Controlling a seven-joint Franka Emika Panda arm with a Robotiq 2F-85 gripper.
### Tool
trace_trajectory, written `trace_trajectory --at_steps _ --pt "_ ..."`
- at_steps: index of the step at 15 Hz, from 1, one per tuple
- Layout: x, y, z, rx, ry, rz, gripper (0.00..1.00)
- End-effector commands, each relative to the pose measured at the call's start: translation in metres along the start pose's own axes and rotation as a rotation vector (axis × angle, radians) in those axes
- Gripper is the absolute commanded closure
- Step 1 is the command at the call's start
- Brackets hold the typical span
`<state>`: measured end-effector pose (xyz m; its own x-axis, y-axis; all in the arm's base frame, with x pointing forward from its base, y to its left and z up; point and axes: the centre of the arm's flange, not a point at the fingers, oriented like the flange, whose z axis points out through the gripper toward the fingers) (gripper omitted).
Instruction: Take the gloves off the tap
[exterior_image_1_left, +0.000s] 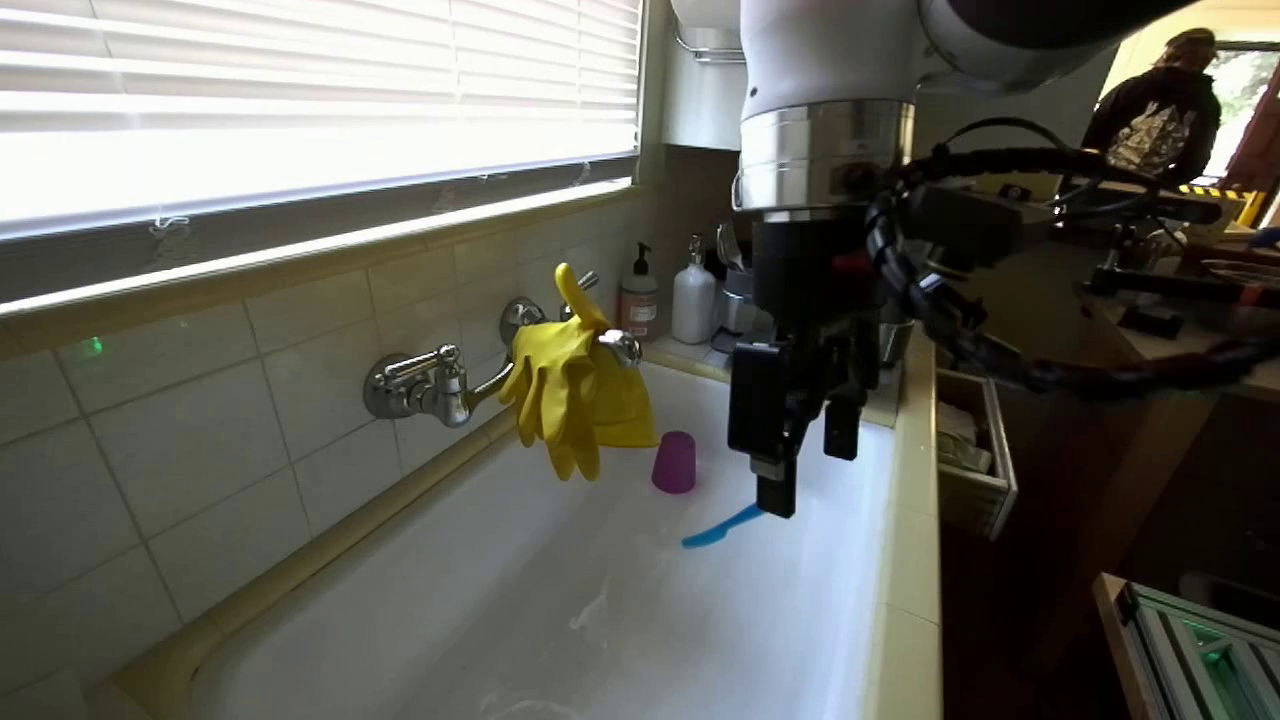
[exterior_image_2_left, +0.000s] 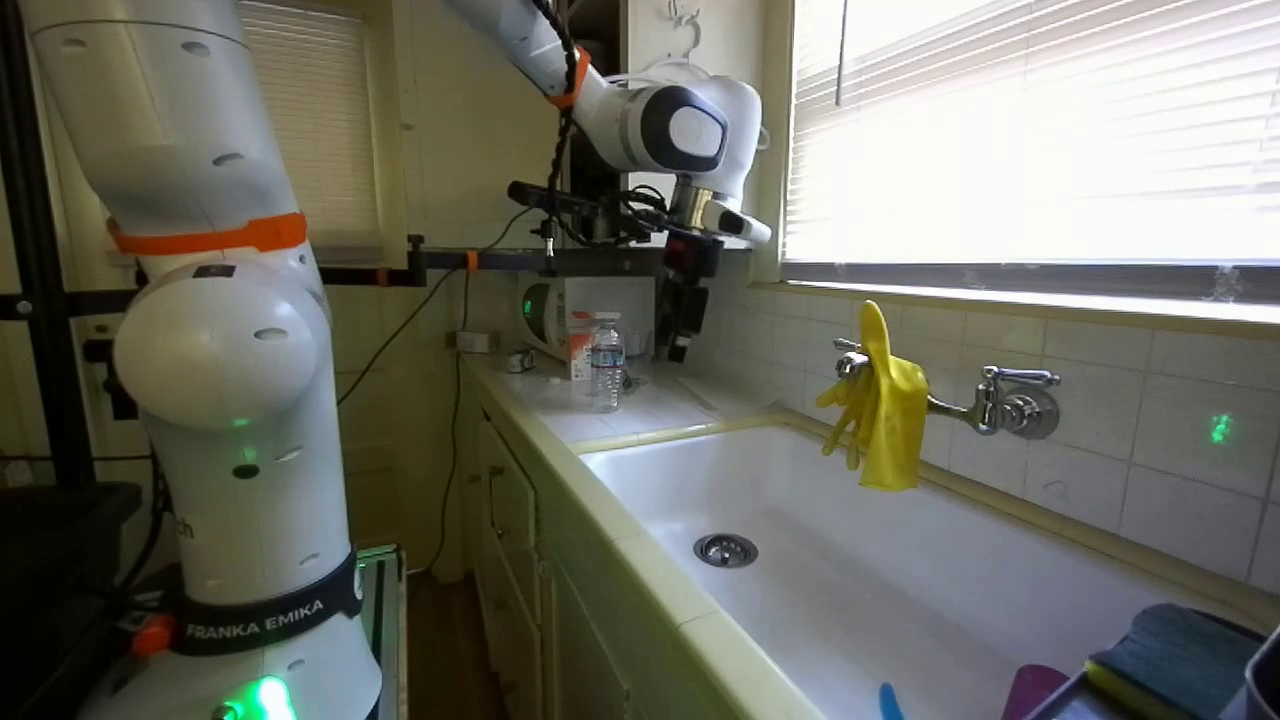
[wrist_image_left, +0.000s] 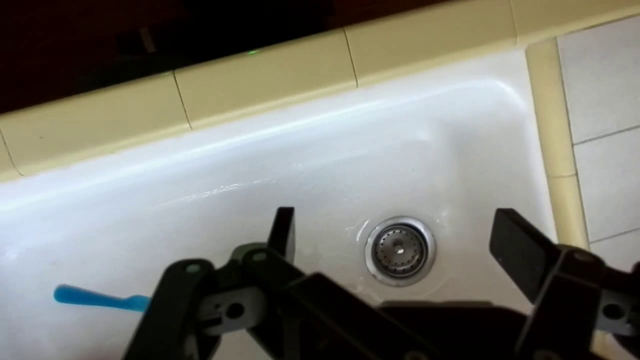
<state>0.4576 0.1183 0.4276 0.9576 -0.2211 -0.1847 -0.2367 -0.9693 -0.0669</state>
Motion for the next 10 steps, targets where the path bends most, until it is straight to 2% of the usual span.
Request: trace_trajectory --at_steps 1,10 --pt "0.015 0.036 0.001 0.067 0.025 0.186 0.0" --pt "0.042 0.13 -0.001 0.215 0.107 0.606 0.0"
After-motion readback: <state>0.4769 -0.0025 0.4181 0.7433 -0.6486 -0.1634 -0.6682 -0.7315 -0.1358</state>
